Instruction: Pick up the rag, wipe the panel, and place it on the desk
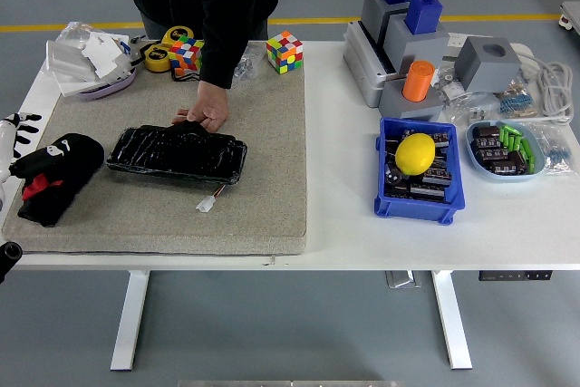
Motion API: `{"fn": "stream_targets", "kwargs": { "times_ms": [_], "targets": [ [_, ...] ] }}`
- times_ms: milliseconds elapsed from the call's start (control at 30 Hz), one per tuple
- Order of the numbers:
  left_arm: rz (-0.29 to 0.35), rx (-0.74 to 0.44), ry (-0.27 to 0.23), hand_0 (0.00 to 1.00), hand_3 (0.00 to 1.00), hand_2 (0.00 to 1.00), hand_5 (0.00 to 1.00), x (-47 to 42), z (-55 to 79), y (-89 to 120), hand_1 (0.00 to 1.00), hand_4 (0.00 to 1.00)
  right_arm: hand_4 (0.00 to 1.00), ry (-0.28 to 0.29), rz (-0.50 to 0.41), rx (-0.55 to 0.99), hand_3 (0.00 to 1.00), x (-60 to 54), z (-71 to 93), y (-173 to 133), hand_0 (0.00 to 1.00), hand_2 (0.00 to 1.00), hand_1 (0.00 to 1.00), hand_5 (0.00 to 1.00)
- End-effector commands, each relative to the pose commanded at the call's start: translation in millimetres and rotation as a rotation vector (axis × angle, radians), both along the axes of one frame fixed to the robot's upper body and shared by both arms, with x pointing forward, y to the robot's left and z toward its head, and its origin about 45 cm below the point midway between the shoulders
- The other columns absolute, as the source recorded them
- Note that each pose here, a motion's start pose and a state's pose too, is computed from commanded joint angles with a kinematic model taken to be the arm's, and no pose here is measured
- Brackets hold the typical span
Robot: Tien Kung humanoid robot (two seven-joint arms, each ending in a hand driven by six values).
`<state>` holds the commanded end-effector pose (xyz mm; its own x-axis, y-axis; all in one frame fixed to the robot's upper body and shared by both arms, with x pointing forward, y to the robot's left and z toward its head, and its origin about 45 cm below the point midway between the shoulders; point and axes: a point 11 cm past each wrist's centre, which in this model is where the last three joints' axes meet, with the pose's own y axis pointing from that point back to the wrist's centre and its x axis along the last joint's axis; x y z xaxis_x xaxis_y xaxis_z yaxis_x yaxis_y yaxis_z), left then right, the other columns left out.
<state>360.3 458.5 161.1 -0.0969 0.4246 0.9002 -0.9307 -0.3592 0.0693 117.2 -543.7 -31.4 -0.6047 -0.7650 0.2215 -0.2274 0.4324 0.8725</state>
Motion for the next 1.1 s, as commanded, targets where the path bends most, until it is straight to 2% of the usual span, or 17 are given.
{"fn": "stream_targets", "kwargs": {
  "times_ms": [100,167,300,333,433,500,533,667,800,933,1100],
  "targets": [
    [0.004,0.002,0.009,0.397,0.778,0.713,0.738,-1.3,-1.8,0,0.623,0.998,0.998,0.000,-0.001,0.001,0.623,-0.1,-0.2,0,0.721,0.675,0.627,0.623],
    [0.003,-0.001,0.007,0.403,0.784,0.718,0.777,-1.3,-1.0,-1,0.627,0.998,0.998,0.001,0.000,0.002,0.622,-0.6,-0.4,0,0.721,0.674,0.627,0.621],
    [0.004,-0.014,-0.017,0.403,0.784,0.718,0.777,0.0,7.4,-1,0.627,0.998,0.998,0.002,-0.004,0.005,0.622,-1.9,-0.9,0,0.721,0.674,0.627,0.621],
    [0.005,-0.019,-0.027,0.416,0.790,0.726,0.814,0.5,12.4,-2,0.640,0.998,0.998,0.000,-0.006,0.004,0.621,-1.5,-0.7,0,0.721,0.674,0.626,0.619],
    [0.006,-0.031,-0.060,0.416,0.790,0.726,0.814,2.6,25.5,-2,0.640,0.998,0.998,-0.001,-0.007,0.003,0.621,-1.0,-0.3,0,0.721,0.674,0.626,0.619],
    [0.009,-0.043,-0.099,0.416,0.790,0.726,0.814,3.9,38.9,-2,0.640,0.998,0.998,-0.002,-0.008,0.002,0.621,-0.9,-0.3,0,0.721,0.674,0.626,0.619],
    [0.009,-0.044,-0.111,0.419,0.790,0.726,0.847,4.6,44.2,-3,0.646,0.998,0.998,-0.002,-0.008,0.002,0.621,-0.9,-0.3,0,0.720,0.674,0.626,0.618],
    [0.016,-0.067,-0.115,0.419,0.790,0.726,0.847,4.8,55.5,-3,0.646,0.998,0.998,-0.002,-0.008,0.001,0.621,-0.7,-0.3,0,0.720,0.674,0.626,0.618],
    [0.024,-0.120,-0.109,0.419,0.793,0.730,0.822,0.6,59.4,-5,0.649,0.998,0.998,-0.001,-0.009,0.004,0.620,-1.7,-1.8,1,0.723,0.674,0.626,0.617],
    [0.028,-0.178,-0.131,0.417,0.793,0.724,0.814,-7.1,67.0,-9,0.642,0.998,0.998,0.005,-0.009,0.006,0.619,-4.0,-3.2,3,0.722,0.674,0.626,0.616],
    [0.001,-0.200,-0.172,0.417,0.793,0.724,0.814,-12.5,83.8,-17,0.642,0.998,0.998,0.011,-0.008,0.004,0.619,-5.5,-3.4,2,0.722,0.674,0.626,0.616]
  ]
}}
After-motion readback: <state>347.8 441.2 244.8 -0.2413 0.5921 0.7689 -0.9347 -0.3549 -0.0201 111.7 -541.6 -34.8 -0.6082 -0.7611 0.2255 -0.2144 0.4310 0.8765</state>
